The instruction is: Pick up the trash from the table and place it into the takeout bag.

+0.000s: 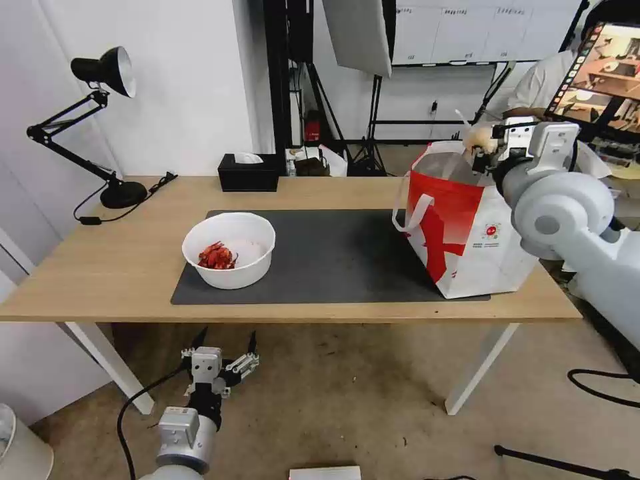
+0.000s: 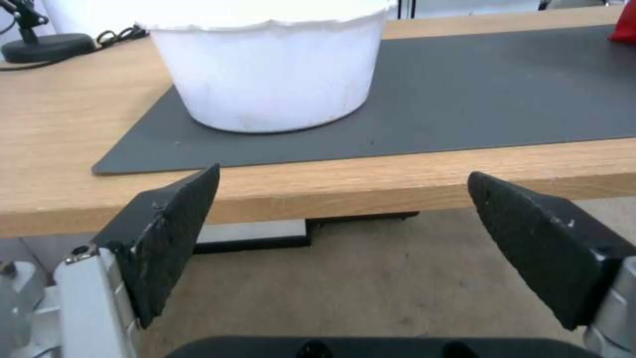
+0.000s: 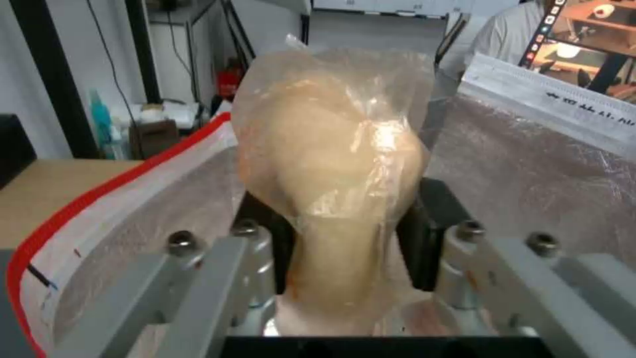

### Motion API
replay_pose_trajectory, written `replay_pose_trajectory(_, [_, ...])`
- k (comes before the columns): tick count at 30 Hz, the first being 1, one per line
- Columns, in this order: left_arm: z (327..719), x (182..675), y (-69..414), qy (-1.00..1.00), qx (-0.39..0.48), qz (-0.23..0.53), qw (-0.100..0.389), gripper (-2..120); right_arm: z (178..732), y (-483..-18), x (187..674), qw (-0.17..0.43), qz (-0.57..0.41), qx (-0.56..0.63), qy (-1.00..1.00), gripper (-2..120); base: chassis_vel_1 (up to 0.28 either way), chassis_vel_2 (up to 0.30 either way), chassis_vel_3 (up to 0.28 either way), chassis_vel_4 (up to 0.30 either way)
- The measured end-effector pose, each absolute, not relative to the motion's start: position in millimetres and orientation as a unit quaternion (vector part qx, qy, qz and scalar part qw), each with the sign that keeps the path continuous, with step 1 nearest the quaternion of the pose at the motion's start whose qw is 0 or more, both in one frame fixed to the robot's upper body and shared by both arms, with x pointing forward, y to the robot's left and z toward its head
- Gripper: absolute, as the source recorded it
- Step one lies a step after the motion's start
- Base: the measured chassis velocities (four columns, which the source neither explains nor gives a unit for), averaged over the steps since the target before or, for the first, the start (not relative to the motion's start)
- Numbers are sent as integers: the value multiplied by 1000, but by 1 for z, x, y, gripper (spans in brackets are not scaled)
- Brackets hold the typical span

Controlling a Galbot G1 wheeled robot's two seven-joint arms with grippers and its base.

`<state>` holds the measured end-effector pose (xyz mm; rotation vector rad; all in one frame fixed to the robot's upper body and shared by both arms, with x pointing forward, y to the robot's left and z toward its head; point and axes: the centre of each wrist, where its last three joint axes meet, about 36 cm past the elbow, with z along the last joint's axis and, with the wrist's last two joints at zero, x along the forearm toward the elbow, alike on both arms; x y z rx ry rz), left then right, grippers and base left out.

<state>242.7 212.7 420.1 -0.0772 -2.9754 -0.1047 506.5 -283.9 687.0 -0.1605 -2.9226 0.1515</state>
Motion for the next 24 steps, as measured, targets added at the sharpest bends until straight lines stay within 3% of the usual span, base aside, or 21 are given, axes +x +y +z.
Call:
replay_pose_trajectory(1, [420,243,213,-996,-26,-35,81,100,688,-284,507,108,54,-54,-991,44,0,0,0,0])
replay_pose_trajectory(6, [421,244,213,-996,-26,-35,80,100,690,-283,507,121,65,-50,-989,58,0,0,0,0])
replay_pose_trajectory(9, [421,244,213,-996,-26,-35,79,100,689,-283,506,125,68,-45,-989,75,0,0,0,0])
replay_pose_trajectory(13, [421,244,213,-996,-26,-35,79,100,687,-283,504,127,69,-43,-989,84,0,0,0,0])
replay_pose_trajectory(16, [423,244,213,-996,-26,-34,77,100,683,-282,501,130,71,-39,-988,98,0,0,0,0])
replay_pose_trajectory(22, [425,243,213,-996,-26,-34,75,100,678,-283,494,104,42,-14,-994,100,0,0,0,0])
replay_pose_trajectory(24, [427,243,213,-996,-26,-34,72,100,665,-285,490,28,-1,33,-999,100,0,0,0,0])
